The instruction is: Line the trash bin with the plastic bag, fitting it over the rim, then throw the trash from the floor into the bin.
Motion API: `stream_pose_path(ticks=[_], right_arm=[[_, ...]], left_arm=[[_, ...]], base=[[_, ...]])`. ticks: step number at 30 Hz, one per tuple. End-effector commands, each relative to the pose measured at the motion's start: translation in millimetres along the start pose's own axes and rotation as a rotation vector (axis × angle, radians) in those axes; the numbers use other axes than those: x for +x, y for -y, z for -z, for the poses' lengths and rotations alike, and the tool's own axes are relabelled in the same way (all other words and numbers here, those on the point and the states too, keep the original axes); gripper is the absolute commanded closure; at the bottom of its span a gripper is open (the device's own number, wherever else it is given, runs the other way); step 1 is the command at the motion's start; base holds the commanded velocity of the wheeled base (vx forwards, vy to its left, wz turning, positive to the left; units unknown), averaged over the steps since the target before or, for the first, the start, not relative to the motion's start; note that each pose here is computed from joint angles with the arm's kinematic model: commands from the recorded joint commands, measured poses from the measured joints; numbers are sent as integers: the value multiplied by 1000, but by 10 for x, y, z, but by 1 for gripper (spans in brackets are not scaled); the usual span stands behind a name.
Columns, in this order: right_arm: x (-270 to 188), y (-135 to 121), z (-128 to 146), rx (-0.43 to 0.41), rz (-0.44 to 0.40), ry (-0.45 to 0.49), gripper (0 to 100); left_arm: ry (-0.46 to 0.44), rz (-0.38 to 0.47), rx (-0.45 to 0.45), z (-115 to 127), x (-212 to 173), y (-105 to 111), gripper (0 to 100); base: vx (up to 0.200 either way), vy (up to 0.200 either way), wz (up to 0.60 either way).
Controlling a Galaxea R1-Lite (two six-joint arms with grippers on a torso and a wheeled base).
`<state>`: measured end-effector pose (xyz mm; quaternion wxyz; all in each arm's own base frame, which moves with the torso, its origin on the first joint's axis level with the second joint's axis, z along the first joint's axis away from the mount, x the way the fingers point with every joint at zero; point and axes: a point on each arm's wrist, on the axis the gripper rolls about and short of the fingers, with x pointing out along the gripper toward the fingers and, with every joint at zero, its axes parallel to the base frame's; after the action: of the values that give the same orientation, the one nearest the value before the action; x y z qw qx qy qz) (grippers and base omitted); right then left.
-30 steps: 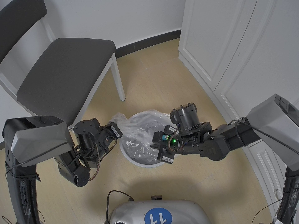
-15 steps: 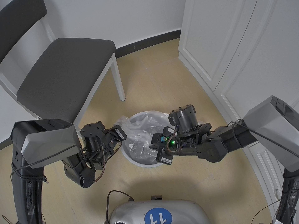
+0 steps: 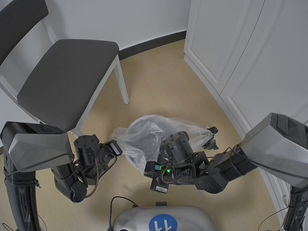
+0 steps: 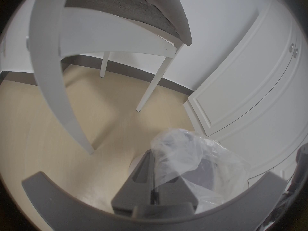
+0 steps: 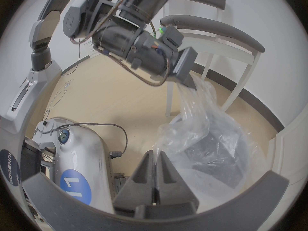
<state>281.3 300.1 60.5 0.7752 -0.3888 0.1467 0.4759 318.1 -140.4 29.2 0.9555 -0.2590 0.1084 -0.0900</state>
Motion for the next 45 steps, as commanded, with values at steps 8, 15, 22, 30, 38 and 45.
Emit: stream_pose_path(ticks=[8, 15, 22, 30, 38, 45], right_arm=[[263, -496, 473, 102, -8, -43, 100], [358, -604, 564, 140, -27, -60, 100], [613, -638, 838, 206, -5, -82, 100], [663, -436, 978, 212, 66, -63, 0], [323, -518, 837, 201, 62, -16, 0], [-184, -604, 565, 271, 137, 217, 0]], left_arm=[[-95, -58, 20, -16, -474, -115, 100], [-128, -49, 28, 38, -497, -122, 100], [-156, -54, 31, 104, -469, -167, 100], [-143, -57, 27, 101, -435, -160, 100], [-143, -57, 30, 95, -457, -150, 100], [-140, -70, 40, 76, -482, -173, 100]], base=[[0, 0, 0], [0, 0, 0], [0, 0, 0], [0, 0, 0], [0, 0, 0], [0, 0, 0]])
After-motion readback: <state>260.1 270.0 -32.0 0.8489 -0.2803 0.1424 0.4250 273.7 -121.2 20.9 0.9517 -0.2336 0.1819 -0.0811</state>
